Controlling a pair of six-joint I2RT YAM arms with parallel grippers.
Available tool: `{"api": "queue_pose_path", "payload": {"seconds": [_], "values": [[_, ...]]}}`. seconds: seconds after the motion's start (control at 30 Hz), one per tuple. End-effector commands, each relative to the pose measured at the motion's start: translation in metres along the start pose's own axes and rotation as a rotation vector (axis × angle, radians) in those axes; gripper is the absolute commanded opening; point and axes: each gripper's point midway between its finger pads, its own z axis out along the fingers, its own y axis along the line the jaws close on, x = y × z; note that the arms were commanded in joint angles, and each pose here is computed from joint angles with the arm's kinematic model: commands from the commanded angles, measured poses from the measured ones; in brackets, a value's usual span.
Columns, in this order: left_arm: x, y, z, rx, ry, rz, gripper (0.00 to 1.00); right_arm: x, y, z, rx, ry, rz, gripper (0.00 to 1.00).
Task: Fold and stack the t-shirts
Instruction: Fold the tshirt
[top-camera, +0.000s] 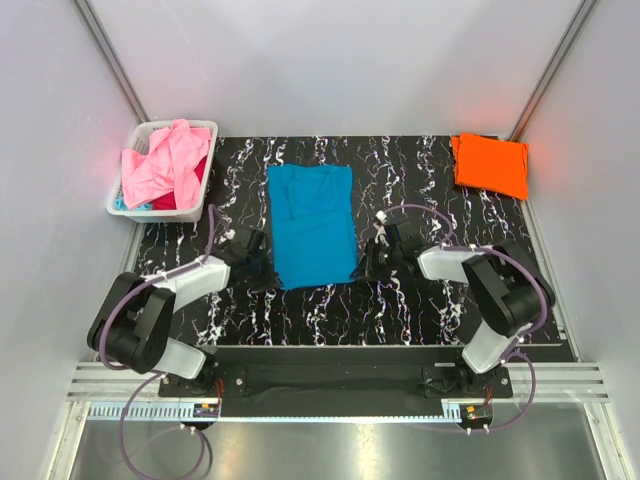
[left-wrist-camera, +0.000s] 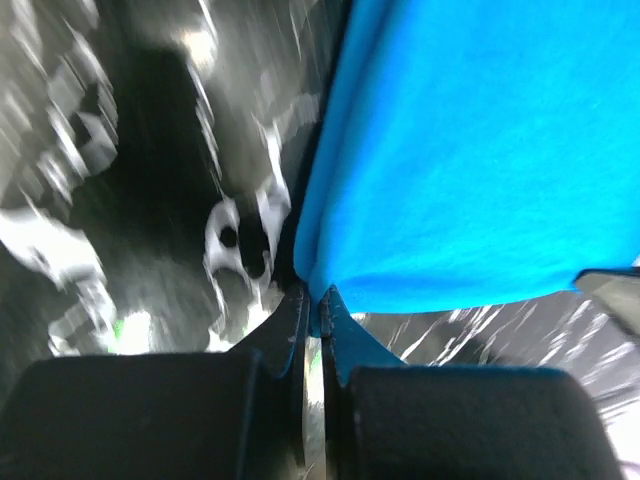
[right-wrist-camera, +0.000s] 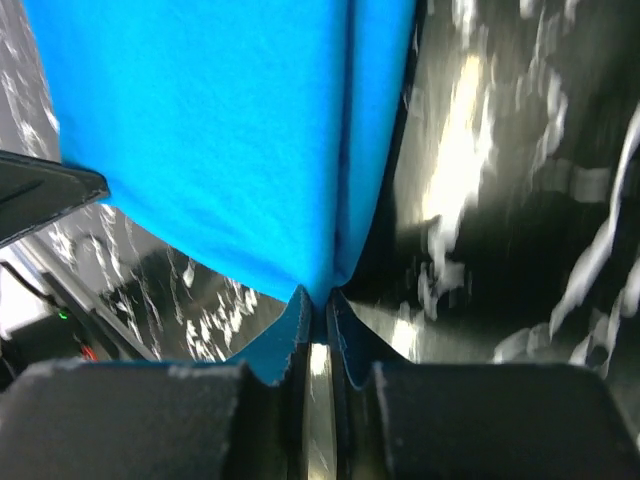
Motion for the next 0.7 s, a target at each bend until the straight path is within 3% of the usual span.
{"api": "queue_pose_path", "payload": {"seconds": [0.0, 0.2, 0.33, 0.67], "values": [[0.030, 0.048, -0.005, -0.208, 0.013, 0.089, 0.00, 0.013, 0.000, -0.016, 0.053, -0.040, -0.022, 0.00], [0.074, 0.067, -0.023, -0.240, 0.041, 0.141, 0.00, 0.070, 0.030, -0.039, 0.043, -0.055, -0.046, 0.00], [0.085, 0.065, -0.050, -0.178, -0.022, 0.151, 0.00, 0.100, 0.034, -0.066, 0.051, -0.072, 0.001, 0.00], [0.046, 0.030, -0.117, -0.046, -0.246, 0.127, 0.00, 0.057, 0.068, -0.151, 0.070, -0.293, -0.096, 0.00]]}}
